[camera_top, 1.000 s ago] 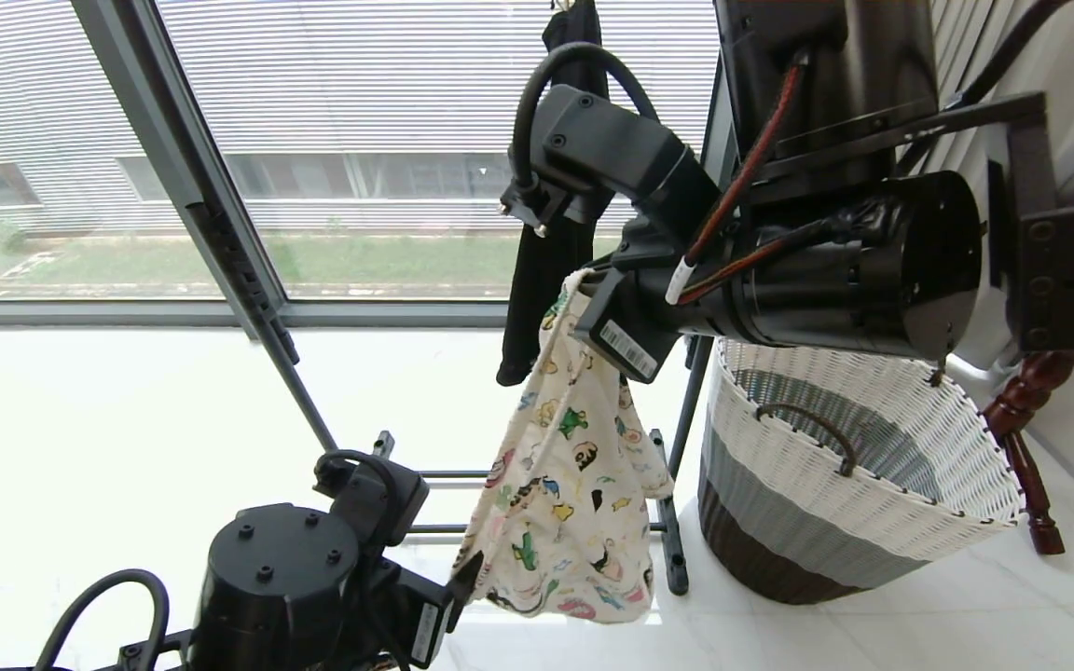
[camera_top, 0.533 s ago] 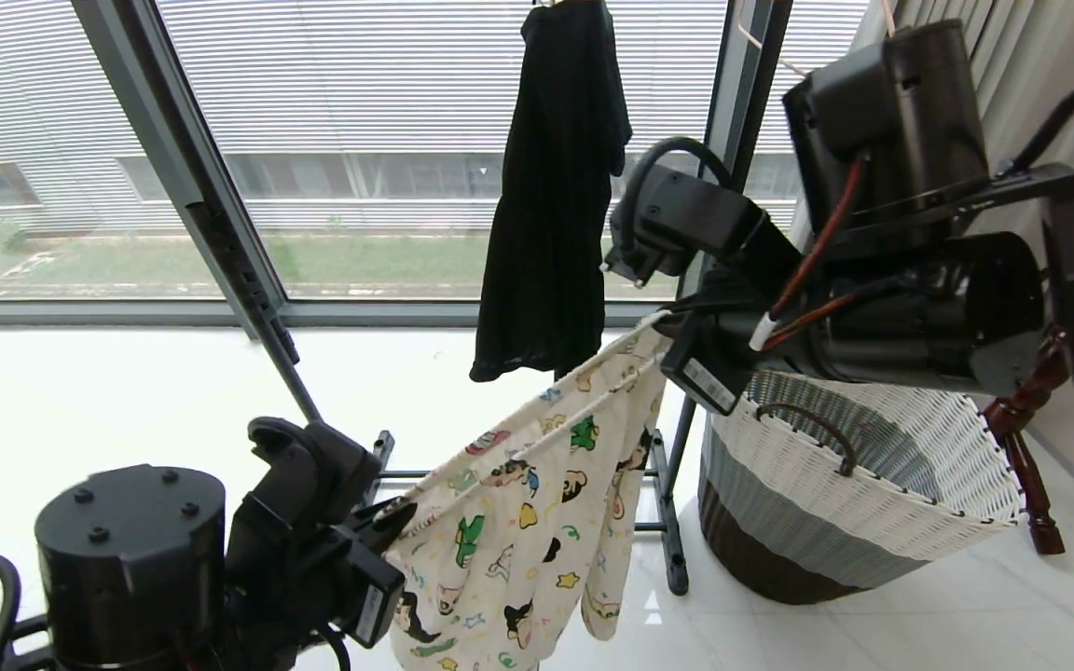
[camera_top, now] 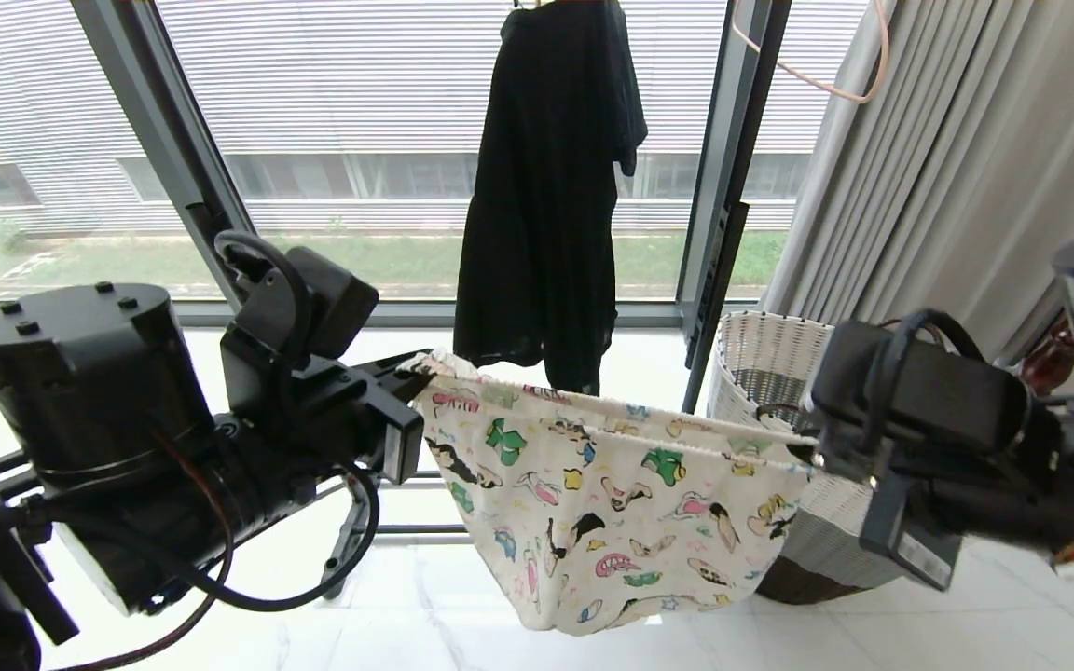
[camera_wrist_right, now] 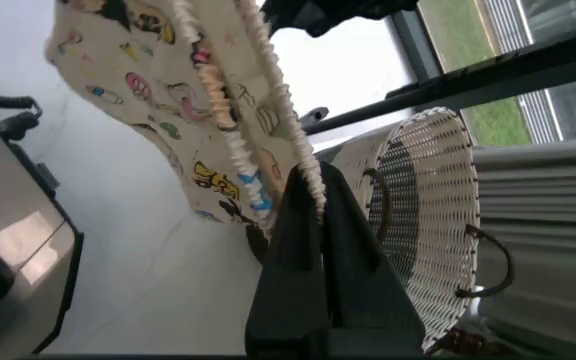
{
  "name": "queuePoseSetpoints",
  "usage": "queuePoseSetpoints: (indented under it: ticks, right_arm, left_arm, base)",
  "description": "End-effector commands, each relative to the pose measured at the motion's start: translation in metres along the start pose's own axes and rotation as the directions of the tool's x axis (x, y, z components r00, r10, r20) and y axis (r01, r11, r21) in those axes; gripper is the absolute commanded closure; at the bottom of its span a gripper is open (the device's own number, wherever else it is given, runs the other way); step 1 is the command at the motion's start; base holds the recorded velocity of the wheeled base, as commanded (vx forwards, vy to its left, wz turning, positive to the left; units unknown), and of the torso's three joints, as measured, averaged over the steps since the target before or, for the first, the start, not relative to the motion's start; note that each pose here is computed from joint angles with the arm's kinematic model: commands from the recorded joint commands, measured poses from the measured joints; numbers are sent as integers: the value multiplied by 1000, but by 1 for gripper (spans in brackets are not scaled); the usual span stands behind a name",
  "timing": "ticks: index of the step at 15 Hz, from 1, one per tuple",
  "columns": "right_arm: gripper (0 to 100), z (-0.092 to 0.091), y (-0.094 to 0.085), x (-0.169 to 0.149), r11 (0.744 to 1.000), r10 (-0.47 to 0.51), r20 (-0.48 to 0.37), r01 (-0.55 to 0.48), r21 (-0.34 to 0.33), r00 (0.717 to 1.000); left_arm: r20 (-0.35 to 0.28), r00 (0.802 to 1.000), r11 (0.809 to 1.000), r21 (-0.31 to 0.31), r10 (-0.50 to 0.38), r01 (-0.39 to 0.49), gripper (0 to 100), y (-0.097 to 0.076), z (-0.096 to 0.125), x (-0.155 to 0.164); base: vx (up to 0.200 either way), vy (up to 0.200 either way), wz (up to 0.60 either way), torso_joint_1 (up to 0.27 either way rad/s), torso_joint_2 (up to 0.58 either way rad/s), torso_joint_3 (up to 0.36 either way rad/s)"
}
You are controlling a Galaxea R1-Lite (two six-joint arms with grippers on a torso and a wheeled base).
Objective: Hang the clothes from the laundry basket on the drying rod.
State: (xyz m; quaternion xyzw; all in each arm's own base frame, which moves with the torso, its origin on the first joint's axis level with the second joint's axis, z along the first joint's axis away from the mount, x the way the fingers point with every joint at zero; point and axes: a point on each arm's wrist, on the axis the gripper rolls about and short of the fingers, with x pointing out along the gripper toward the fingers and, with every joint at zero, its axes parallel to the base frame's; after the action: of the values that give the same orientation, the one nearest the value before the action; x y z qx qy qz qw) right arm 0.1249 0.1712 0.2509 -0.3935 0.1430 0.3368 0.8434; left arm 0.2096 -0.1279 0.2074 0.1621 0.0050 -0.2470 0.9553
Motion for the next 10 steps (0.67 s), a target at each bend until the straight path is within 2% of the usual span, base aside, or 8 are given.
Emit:
queuePoseSetpoints:
  ticks: [1, 2, 3, 5, 7, 8, 10]
  right_arm:
    - [100, -18, 21, -22, 996, 72, 36, -70, -57, 997]
    - [100, -21, 27, -21, 993, 92, 28, -90, -73, 995]
    - [100, -21, 26, -19, 995, 83, 21, -81, -59, 996]
    - [100, -17, -1, -11, 996, -39, 19, 37, 76, 999]
    - [100, 4, -31, 2, 974, -162, 71, 148, 171, 984]
    - [100, 15, -40, 8, 966, -192, 92, 172, 191, 977]
    - [100, 25, -43, 19, 966, -194, 92, 174, 193, 977]
  left_arm:
    - [35, 999, 1000, -7, 11, -11, 100, 2, 12, 15]
    - [32, 999, 1000, -17, 15, -14, 100, 2, 12, 14]
    - [2, 1000, 998, -56, 18, -18, 100, -1, 3, 8]
    - [-69, 998, 991, -137, -9, -1, 100, -15, -18, -22]
    - [-170, 983, 979, -202, -70, 35, 100, -37, -43, -53]
    - [-196, 976, 973, -226, -100, 54, 100, -50, -50, -63]
    - [-224, 971, 976, -216, -86, 36, 100, -63, -54, -69]
  base:
    - [0, 0, 0, 0, 0, 0]
    - [0, 0, 0, 0, 0, 0]
    - [0, 0, 0, 0, 0, 0]
    - [0, 0, 0, 0, 0, 0]
    - [0, 0, 0, 0, 0, 0]
    - [0, 0, 0, 0, 0, 0]
    - [0, 0, 0, 0, 0, 0]
